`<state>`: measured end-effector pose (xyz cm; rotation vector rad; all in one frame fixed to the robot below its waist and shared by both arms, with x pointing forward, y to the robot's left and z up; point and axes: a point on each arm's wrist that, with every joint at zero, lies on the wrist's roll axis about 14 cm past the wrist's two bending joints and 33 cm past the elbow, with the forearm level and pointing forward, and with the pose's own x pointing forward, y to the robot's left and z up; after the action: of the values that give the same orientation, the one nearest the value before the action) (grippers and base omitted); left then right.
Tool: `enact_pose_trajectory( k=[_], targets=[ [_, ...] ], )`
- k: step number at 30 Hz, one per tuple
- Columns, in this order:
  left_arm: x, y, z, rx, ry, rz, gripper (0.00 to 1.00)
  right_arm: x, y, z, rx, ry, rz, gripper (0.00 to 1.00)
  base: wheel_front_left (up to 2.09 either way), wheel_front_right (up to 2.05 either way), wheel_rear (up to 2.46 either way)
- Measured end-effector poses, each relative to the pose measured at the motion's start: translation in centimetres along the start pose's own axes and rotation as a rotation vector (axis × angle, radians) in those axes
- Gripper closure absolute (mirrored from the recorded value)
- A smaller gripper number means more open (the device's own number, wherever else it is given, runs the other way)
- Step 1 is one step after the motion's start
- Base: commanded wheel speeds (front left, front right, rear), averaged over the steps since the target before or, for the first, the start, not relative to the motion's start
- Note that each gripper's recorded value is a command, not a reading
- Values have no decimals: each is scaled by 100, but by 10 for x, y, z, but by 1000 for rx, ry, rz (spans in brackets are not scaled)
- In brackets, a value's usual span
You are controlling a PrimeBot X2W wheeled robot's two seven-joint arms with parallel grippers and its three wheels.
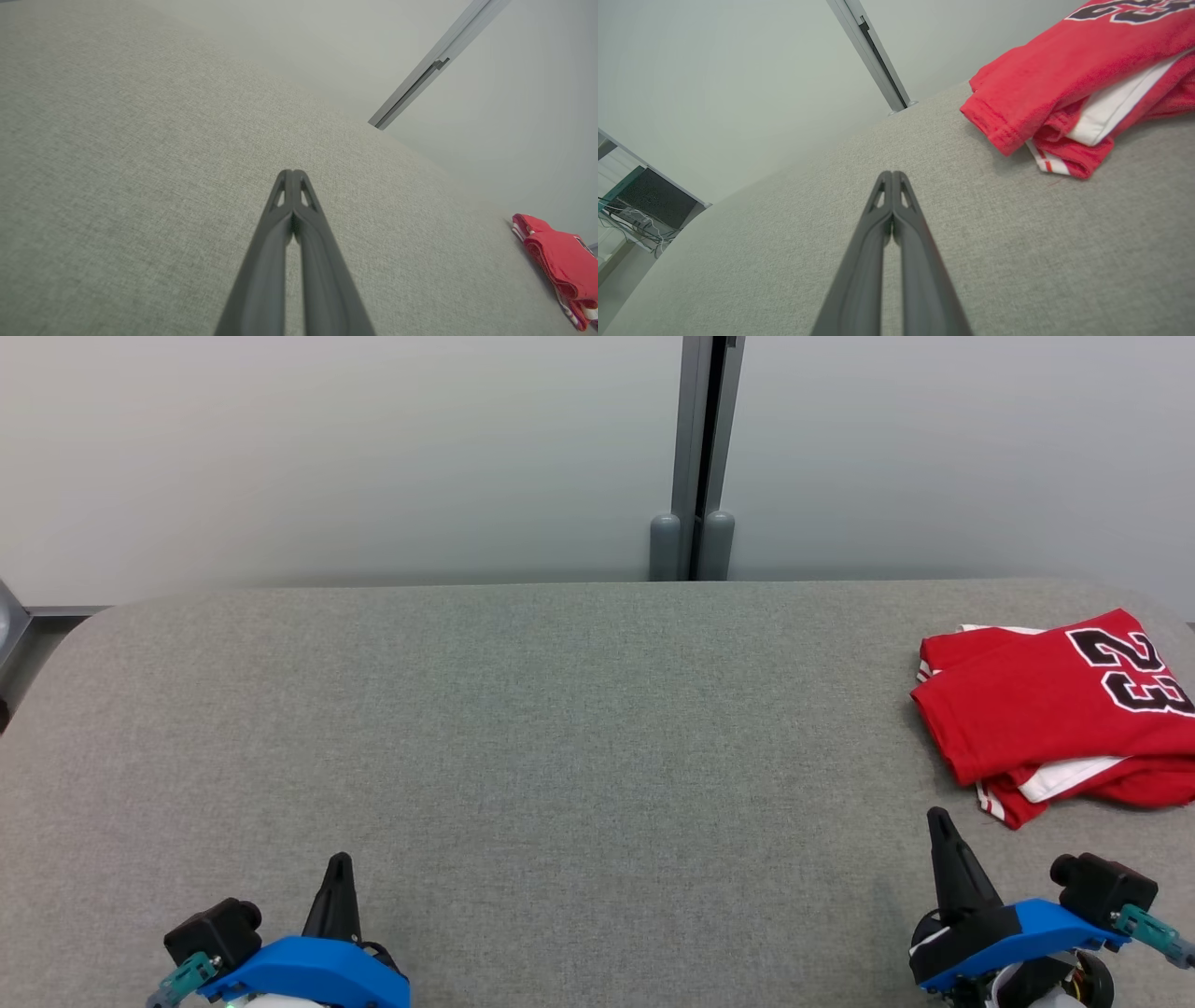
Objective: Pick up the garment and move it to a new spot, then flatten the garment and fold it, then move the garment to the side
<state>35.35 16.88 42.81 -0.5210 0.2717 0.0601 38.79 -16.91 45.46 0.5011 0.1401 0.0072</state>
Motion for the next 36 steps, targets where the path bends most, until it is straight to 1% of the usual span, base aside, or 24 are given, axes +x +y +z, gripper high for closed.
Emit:
enact_pose_trajectory(
  k=[15, 36],
  targets=[
    [5, -2, 11, -230, -2, -3, 100, 1, -3, 11, 222, -21, -20, 100, 0, 0, 0],
    [10, -5, 30, -489, -26, -35, 100, 1, -4, 24, 482, -47, -17, 100, 0, 0, 0]
  ],
)
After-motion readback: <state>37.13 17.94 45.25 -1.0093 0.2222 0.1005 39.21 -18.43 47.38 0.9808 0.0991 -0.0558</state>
